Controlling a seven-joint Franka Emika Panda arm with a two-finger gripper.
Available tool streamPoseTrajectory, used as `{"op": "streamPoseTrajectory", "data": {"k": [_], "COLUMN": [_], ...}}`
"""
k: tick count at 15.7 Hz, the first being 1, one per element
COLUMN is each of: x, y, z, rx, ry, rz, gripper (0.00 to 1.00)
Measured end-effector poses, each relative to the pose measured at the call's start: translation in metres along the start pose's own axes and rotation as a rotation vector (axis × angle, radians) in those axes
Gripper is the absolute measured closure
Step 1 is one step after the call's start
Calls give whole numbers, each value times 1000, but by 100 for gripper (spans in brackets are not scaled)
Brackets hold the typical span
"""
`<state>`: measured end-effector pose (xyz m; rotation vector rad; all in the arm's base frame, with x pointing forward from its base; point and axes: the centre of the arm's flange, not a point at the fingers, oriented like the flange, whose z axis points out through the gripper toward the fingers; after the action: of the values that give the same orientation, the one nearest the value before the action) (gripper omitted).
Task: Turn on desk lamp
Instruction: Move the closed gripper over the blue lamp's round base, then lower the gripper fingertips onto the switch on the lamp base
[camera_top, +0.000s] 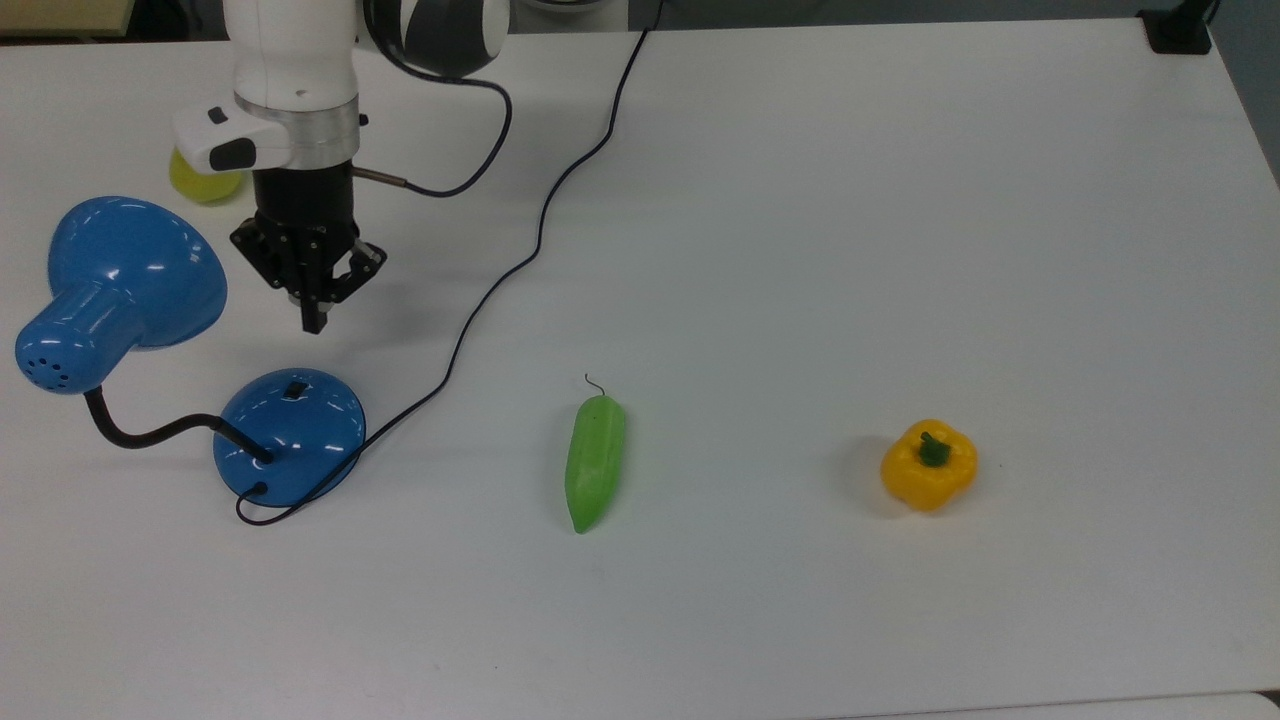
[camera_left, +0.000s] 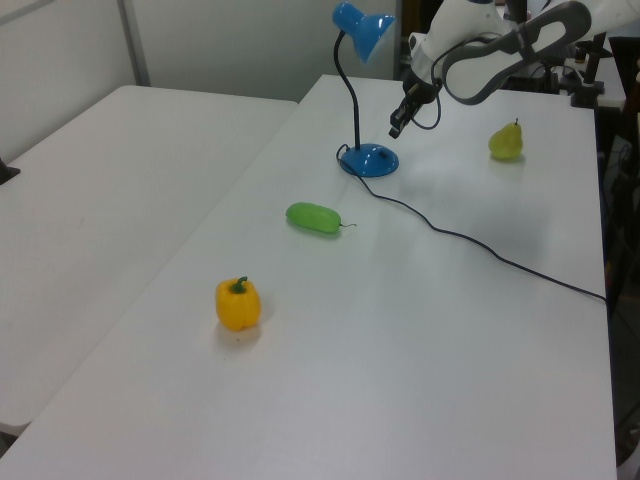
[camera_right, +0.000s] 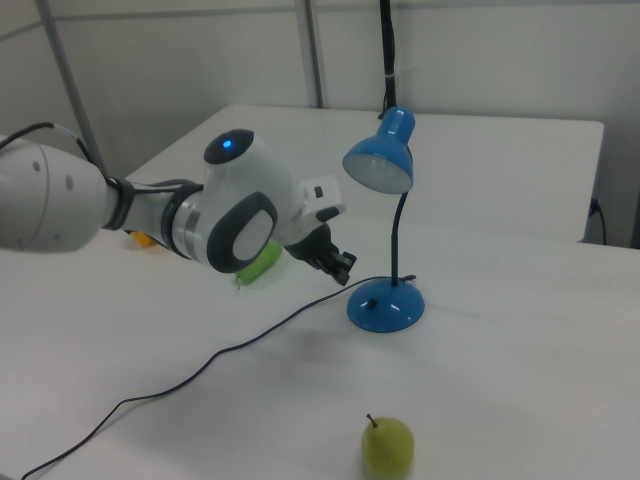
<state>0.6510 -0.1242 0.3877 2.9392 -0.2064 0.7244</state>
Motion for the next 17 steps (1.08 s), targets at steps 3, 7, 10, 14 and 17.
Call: {"op": "streamPoseTrajectory", "data": {"k": [3, 7, 10, 14, 17], "x": [-2, -8, -11, -14, -15], "y": [8, 10, 15, 22, 22], "z": [14, 33, 42, 54, 59], "rx": [-14, -21, -27, -37, -39], "ry": [37, 52, 64, 98, 98], "rz": [7, 7, 11, 17, 17], "gripper": [99, 99, 99, 99, 99]}}
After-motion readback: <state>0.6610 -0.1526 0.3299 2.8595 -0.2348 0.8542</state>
